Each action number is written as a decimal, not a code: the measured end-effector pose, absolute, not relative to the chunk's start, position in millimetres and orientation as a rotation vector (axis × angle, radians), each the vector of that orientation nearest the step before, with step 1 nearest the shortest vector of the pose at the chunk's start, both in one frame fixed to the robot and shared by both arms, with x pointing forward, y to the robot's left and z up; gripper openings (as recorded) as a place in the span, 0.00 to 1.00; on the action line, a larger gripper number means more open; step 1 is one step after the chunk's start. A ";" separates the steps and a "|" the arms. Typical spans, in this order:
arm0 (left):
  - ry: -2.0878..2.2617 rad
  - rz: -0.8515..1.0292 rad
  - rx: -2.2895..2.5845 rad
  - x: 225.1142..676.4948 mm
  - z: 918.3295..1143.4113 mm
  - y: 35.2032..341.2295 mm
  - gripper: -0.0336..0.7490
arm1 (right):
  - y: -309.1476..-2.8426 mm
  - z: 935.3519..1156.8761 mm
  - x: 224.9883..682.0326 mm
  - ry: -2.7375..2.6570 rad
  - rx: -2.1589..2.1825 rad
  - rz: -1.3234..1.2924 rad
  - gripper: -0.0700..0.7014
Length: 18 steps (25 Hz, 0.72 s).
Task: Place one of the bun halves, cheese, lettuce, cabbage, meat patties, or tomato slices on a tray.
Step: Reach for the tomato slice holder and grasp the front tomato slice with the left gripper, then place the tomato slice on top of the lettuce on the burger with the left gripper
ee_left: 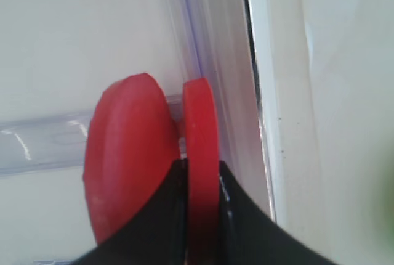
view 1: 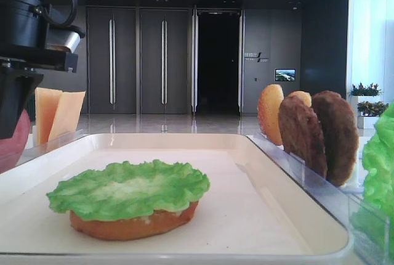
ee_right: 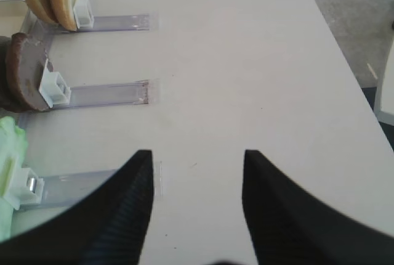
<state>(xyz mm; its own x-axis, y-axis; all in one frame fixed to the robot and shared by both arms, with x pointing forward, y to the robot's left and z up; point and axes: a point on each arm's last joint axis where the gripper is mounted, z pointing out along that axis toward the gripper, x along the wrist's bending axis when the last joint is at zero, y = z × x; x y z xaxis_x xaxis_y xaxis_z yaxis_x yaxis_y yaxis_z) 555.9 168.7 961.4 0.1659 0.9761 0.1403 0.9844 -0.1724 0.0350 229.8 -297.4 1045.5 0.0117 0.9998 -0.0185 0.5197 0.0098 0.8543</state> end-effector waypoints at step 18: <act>-2.113 -0.298 -2.450 533.6 1064.2 176.8 0.11 | -297.4 1045.5 229.7 1.592 1.594 0.876 0.54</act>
